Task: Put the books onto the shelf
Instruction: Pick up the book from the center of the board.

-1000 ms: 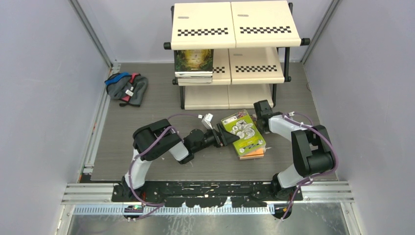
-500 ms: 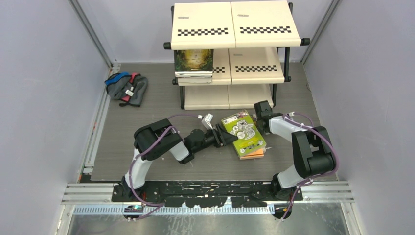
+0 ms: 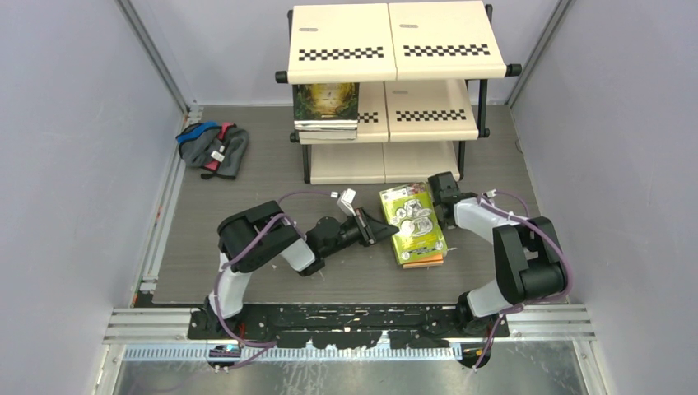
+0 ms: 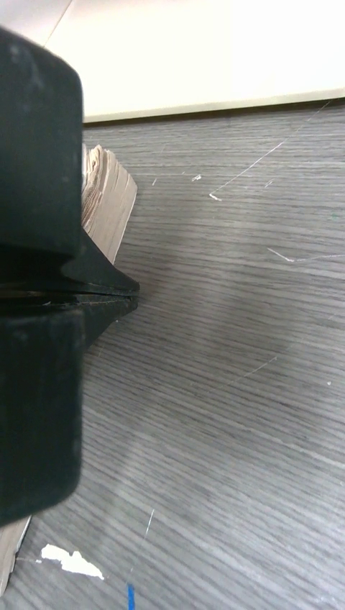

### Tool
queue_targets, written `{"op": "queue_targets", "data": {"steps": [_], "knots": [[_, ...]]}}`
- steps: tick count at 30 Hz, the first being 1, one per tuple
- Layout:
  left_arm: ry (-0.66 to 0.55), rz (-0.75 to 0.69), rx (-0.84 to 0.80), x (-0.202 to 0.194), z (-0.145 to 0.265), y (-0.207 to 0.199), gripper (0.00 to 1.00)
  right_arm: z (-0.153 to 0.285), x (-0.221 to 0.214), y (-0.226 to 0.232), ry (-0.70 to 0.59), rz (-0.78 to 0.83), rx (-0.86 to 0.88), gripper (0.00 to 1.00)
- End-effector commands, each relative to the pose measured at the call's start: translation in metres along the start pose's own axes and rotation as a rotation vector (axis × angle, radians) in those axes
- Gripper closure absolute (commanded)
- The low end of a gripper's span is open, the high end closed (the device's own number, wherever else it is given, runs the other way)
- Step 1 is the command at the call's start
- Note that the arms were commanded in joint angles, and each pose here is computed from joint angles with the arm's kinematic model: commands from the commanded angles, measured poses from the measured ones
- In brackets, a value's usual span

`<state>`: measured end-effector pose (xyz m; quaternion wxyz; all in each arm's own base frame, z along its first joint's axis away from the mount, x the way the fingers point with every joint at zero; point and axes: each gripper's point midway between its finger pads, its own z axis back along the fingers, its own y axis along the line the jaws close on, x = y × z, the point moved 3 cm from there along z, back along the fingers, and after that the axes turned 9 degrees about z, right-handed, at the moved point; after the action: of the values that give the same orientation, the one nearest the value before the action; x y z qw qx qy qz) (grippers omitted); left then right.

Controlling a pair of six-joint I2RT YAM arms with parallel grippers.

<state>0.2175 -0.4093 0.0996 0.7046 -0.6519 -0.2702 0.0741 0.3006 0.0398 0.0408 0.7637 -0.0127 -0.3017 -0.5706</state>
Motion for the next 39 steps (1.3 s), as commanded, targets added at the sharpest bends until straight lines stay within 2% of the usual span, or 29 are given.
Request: {"op": "queue_targets", "data": {"steps": [1,8,13,20,24,31,39], "knots": [[-0.042,-0.067,-0.066,0.011,0.003,-0.020,0.99,0.005,0.000,-0.019,-0.009,0.057,-0.051,0.99],[-0.044,-0.082,-0.083,0.013,0.005,-0.027,1.00,0.015,0.016,-0.024,-0.082,0.075,-0.052,0.98],[-0.060,-0.097,-0.090,0.020,0.008,-0.035,1.00,0.032,0.037,-0.026,-0.162,0.068,-0.025,0.93],[-0.064,-0.146,-0.059,0.027,0.011,-0.046,1.00,0.058,0.061,-0.028,-0.237,0.072,0.030,0.77],[-0.062,-0.167,-0.049,0.030,0.014,-0.054,1.00,0.071,0.067,-0.031,-0.244,0.093,0.082,0.64],[-0.054,-0.246,-0.035,0.037,0.028,-0.080,1.00,0.103,0.076,-0.029,-0.256,0.141,0.266,0.51],[-0.056,-0.343,-0.010,0.045,0.046,-0.118,1.00,0.138,0.079,-0.025,-0.225,0.244,0.418,0.49]]}}
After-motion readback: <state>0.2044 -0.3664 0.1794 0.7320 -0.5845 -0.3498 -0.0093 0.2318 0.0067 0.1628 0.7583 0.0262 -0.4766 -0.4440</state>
